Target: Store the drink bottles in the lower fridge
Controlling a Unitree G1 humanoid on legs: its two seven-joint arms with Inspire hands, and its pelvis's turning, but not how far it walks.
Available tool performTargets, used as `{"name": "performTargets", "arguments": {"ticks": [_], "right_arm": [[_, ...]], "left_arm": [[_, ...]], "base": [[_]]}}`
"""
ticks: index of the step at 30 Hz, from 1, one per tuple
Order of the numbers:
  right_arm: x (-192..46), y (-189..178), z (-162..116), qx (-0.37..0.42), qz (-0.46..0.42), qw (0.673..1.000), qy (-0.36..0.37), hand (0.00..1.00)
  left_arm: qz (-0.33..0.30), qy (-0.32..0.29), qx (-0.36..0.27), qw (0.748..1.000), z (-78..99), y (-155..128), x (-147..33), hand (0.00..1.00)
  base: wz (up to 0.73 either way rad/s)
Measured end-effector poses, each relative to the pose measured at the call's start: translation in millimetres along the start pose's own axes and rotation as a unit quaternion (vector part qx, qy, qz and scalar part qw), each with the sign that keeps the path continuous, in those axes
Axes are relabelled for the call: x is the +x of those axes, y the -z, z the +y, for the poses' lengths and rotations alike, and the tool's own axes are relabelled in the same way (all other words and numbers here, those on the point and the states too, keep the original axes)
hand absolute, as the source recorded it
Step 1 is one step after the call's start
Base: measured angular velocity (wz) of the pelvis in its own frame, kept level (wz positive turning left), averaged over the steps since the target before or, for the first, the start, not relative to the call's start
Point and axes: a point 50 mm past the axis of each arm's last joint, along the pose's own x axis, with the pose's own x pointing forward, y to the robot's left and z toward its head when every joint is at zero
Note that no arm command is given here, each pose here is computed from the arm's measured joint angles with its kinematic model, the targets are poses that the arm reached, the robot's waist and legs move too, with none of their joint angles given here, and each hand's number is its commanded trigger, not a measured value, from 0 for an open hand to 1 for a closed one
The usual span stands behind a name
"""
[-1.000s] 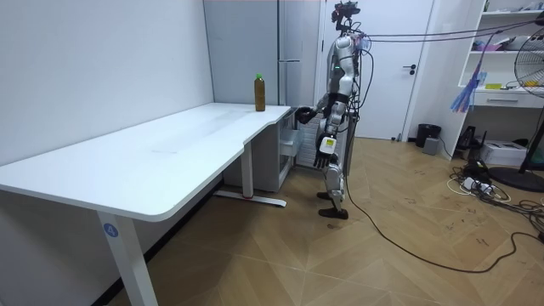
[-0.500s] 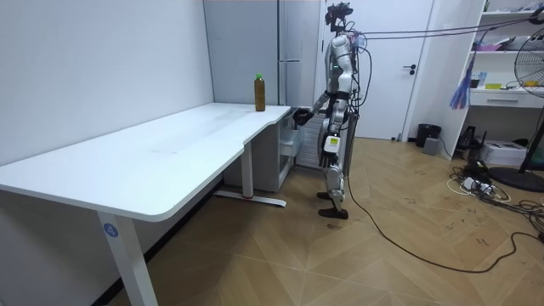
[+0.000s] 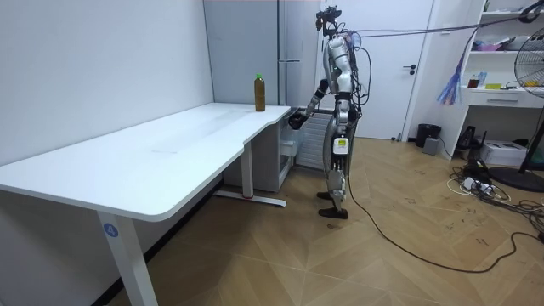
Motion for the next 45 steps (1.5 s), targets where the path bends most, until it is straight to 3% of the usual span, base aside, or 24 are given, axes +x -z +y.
{"name": "performTargets", "arguments": {"ticks": [25, 26, 28, 29, 31, 45], "right_arm": [[5, -31, 72, 0.021, -0.029, 0.997, -0.068, 1.0], [5, -32, 73, 0.021, -0.03, 0.997, -0.068, 0.96], [5, -33, 75, 0.02, -0.031, 0.997, -0.069, 0.8], [5, -33, 76, 0.02, -0.031, 0.997, -0.07, 0.63], [5, -34, 76, 0.02, -0.032, 0.997, -0.069, 0.0], [4, -38, 76, 0.024, -0.038, 0.997, -0.057, 0.0]], "left_arm": [[-0.024, 0.006, 0.022, 0.999, -1.2, -24, 2.3, 0.0], [-0.025, 0.005, 0.026, 0.999, -0.3, -25, 2.1, 0.0], [-0.025, 0.005, 0.03, 0.999, 0.0, -25, 2.1, 0.0], [-0.025, 0.006, 0.032, 0.999, -0.3, -25, 2.1, 0.0], [-0.024, 0.008, 0.032, 0.999, -0.4, -25, 2.1, 0.0], [-0.018, 0.016, 0.04, 0.999, -2.2, -23, 2.2, 0.0]], "base": [[-0.01], [0.0], [0.0], [0.0], [0.0], [0.0]]}}
